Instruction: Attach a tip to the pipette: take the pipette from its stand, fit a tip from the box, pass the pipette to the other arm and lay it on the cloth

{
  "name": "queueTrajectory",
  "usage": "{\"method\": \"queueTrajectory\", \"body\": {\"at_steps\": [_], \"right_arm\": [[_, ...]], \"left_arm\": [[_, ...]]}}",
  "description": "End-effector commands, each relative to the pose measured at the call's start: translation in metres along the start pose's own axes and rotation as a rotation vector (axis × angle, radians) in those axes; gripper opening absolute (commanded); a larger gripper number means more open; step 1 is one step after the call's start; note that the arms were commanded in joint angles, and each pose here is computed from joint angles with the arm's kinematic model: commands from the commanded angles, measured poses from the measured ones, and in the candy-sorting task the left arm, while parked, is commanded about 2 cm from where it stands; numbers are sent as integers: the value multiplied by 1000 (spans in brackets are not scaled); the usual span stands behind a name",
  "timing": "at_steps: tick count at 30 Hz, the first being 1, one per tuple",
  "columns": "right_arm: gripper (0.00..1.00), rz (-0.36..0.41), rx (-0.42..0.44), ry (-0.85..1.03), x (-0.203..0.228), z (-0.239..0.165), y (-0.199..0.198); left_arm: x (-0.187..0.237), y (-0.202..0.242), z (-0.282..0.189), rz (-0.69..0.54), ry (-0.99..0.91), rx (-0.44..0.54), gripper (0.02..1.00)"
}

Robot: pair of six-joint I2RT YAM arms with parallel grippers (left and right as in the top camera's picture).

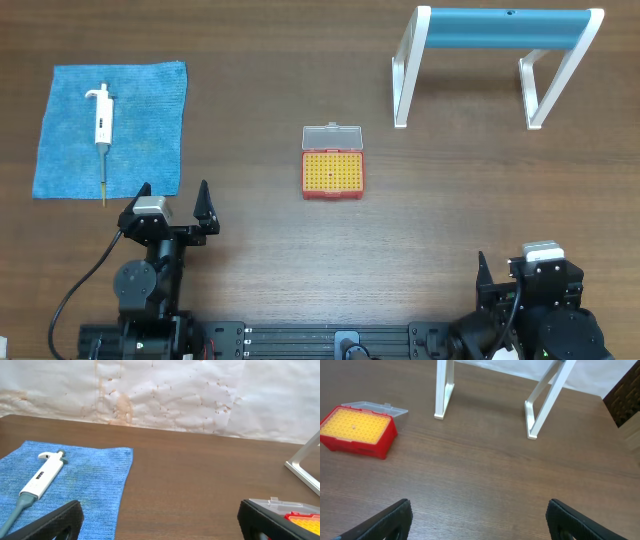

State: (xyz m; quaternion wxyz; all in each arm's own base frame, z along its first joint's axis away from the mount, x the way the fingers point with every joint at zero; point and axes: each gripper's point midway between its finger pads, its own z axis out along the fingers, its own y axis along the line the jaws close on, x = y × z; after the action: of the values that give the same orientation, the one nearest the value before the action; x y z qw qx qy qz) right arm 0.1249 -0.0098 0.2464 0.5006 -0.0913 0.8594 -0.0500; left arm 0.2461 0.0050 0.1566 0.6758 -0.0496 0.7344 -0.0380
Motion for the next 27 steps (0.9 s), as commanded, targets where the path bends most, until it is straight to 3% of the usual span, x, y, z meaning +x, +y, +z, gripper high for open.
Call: {"method": "queueTrajectory", "body": {"at_steps": [1, 22, 27], "right_arm": [[866, 0, 15, -11, -1, -1, -3], [866, -1, 26, -5, 1, -1, -5], [866, 149, 47, -301, -70, 6, -6]], "left_arm": [[0, 4, 0, 9, -9, -22, 996], [0, 4, 0, 9, -9, -22, 998], [0, 4, 0, 9, -8, -22, 998]]}}
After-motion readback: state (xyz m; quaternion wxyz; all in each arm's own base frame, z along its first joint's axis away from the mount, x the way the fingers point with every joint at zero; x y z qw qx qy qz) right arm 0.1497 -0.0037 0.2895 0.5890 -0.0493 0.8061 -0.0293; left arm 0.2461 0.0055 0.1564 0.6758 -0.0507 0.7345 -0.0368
